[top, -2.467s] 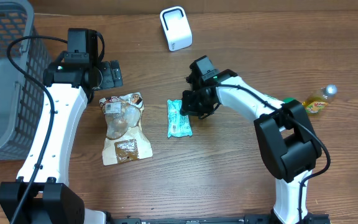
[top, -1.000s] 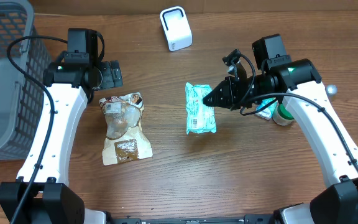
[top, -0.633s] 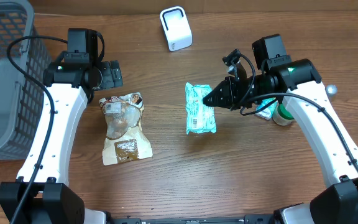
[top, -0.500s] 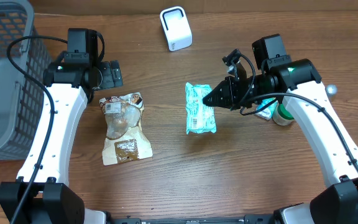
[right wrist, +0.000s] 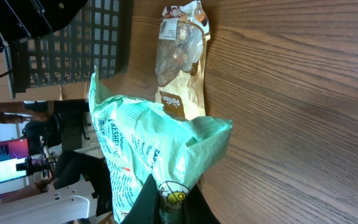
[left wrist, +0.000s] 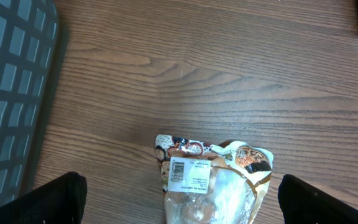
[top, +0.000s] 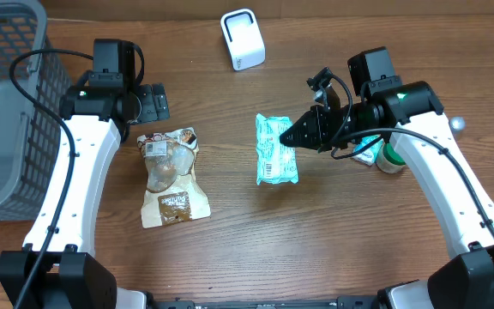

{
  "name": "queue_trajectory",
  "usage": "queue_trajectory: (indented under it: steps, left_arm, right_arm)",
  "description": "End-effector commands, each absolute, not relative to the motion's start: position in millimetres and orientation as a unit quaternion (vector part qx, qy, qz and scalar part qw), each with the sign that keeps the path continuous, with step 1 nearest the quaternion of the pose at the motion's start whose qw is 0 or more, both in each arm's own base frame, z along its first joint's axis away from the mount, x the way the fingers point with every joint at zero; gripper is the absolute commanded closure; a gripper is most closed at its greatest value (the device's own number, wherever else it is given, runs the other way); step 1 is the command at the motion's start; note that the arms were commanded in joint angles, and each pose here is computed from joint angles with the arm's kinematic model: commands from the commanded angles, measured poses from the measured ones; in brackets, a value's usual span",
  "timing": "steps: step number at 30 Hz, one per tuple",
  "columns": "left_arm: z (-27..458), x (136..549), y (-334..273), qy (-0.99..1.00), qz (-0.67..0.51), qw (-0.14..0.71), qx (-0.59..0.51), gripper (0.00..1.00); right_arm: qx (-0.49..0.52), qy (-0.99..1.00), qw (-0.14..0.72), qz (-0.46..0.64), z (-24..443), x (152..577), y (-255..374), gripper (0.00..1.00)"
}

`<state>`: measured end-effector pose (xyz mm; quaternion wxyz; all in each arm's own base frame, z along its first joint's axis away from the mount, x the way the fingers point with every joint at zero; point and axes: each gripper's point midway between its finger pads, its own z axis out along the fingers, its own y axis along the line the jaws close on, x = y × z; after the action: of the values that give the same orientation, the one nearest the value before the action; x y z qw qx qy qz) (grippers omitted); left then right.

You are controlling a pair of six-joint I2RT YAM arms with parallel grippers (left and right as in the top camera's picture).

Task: Scan the item barcode

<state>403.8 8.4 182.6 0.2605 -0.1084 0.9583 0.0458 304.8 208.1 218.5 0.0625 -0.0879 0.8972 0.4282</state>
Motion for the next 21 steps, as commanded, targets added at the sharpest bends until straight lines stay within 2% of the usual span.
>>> queue_trajectory:
  steps: [1, 21]
  left_arm:
    - [188.9, 405.0, 12.8, 0.956, 0.053, 0.269, -0.108, 0.00]
    - [188.9, 405.0, 12.8, 0.956, 0.053, 0.269, -0.108, 0.01]
  right_arm:
    - [-0.102, 0.887, 0.081, 0.444, 235.2, 302.7, 209.8, 0.96]
    - [-0.116, 0.879, 0.106, 0.451, 240.9, 311.3, 213.1, 0.96]
